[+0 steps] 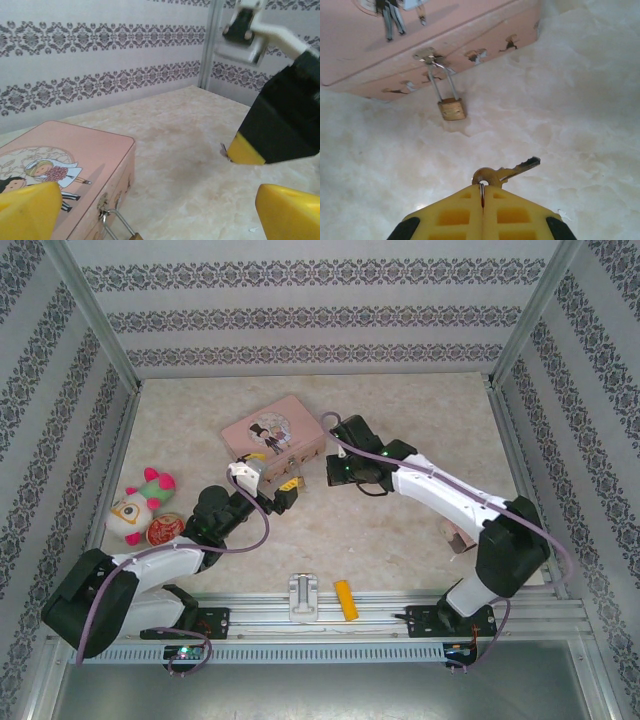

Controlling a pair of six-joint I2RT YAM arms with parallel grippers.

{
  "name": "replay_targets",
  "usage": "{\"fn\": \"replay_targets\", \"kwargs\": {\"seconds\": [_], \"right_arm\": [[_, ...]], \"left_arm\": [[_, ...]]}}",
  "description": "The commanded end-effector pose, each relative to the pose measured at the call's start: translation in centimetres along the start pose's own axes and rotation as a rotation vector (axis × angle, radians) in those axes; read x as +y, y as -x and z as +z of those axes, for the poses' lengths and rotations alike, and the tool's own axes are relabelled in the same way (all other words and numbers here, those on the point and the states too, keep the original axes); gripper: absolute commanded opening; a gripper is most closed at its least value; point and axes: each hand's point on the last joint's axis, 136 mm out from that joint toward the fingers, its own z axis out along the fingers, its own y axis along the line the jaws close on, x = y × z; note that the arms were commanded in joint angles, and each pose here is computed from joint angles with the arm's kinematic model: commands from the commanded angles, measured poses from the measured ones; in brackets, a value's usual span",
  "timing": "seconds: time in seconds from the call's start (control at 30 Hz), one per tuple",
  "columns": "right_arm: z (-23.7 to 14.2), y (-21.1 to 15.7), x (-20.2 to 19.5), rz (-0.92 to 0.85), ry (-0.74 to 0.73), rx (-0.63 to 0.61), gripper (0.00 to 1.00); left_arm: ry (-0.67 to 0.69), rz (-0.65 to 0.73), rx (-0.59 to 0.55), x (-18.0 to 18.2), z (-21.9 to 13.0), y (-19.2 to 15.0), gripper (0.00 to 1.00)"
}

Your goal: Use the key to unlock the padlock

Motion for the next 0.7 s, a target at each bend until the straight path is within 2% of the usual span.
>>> {"fn": "replay_targets", "kwargs": {"seconds": [0.0, 0.17, 0.3, 0.4, 0.67], "right_arm": [[-2.2, -0.2, 1.1, -0.004, 0.062, -0.013, 0.00], [-4.8, 0.4, 2.8, -0.005, 0.158, -0.053, 0.00], [-6.5, 0.9, 4.3, -0.004, 0.239, -0.072, 0.00], [-7.6, 1.1, 5.5, -0.007, 0.311, -0.070, 0.00], [-10.4, -0.2, 8.0, -0.062, 0.498, -0.009, 0.00]], "left_arm": [[-0.088, 0.046, -0.103, -1.7, 0.3, 2.8, 0.99], [-0.152, 0.048, -0.122, -2.9, 0.3, 3.1, 0.99], [-0.269, 0.056, -0.117, -4.8, 0.3, 3.2, 0.99], [-0.340, 0.080, -0.117, -5.9, 0.4, 3.4, 0.95], [-0.410, 0.209, -0.193, -7.2, 0.2, 4.2, 0.88]]}}
